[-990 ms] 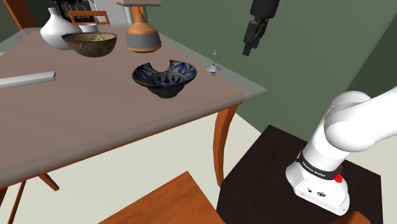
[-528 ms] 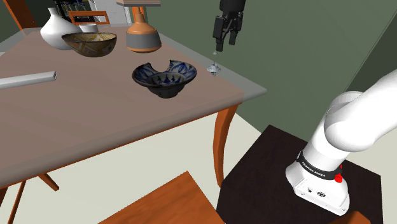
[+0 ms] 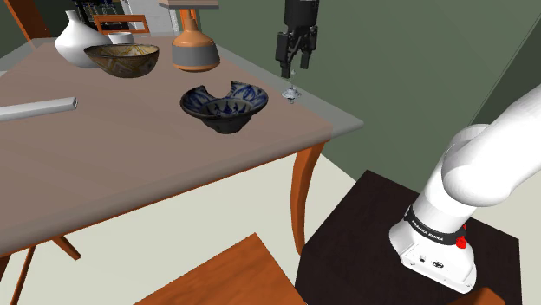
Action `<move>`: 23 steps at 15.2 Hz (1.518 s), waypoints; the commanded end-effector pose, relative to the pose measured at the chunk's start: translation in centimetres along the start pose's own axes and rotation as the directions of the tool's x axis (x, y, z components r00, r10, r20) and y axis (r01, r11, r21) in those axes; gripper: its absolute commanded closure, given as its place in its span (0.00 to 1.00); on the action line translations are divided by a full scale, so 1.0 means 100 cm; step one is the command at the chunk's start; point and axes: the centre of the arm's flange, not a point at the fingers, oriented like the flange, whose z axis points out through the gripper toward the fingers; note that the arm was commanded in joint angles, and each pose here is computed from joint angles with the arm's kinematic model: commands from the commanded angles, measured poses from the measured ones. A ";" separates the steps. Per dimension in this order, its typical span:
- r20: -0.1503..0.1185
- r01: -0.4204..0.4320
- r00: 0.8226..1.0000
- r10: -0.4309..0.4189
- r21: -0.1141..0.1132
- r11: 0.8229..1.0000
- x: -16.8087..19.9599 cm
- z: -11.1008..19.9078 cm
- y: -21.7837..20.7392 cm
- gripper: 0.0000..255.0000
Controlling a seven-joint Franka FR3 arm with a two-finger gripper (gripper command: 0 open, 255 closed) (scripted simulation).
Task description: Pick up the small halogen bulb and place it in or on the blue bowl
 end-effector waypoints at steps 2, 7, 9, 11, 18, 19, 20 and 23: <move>0.000 0.000 1.000 0.000 0.000 1.000 0.001 0.014 0.000 0.00; 0.000 0.000 1.000 0.000 0.000 1.000 0.001 0.014 0.000 0.00; 0.000 0.000 1.000 0.000 0.000 1.000 0.001 0.014 0.000 0.00; 0.000 0.000 1.000 0.000 0.000 1.000 0.001 0.014 0.000 1.00; 0.000 0.000 1.000 0.000 0.000 1.000 0.001 0.014 0.000 1.00; 0.000 0.000 1.000 0.000 0.000 1.000 0.001 0.014 0.000 1.00; 0.000 0.000 1.000 0.000 0.000 1.000 0.002 0.009 0.000 1.00; 0.000 0.000 1.000 0.000 0.000 1.000 0.002 -0.007 0.001 1.00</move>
